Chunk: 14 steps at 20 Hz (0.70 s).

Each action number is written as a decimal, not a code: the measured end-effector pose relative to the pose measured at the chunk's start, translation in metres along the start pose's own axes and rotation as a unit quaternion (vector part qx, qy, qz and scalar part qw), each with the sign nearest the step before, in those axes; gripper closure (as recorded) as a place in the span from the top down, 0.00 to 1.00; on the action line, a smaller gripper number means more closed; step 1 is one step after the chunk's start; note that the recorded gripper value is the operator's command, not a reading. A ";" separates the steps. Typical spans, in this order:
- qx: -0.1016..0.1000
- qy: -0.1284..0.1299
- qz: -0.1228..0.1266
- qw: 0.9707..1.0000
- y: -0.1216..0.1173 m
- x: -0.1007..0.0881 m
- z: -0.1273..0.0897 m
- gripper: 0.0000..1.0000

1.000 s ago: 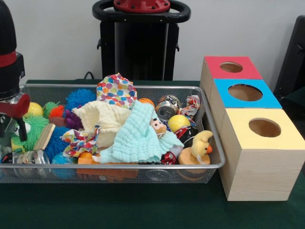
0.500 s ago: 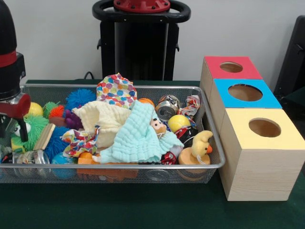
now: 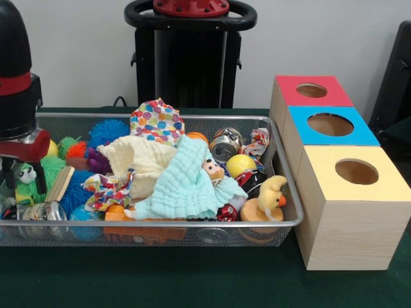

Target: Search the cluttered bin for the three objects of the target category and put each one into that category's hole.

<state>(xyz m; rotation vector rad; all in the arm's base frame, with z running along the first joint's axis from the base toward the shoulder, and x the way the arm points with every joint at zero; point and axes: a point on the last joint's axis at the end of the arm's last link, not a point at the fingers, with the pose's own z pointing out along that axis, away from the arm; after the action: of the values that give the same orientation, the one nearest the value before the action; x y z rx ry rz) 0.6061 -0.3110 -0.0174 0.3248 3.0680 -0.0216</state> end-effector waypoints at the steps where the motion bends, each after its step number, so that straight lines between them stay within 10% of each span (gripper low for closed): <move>1: -0.001 0.000 0.000 1.000 0.002 0.000 0.001 1.00; 14: 0.001 -0.004 0.001 1.000 0.000 -0.006 0.002 1.00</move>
<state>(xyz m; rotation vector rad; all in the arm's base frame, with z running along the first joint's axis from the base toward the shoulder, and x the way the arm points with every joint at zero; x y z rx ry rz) 0.6121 -0.3124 -0.0195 0.3281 3.0597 -0.0250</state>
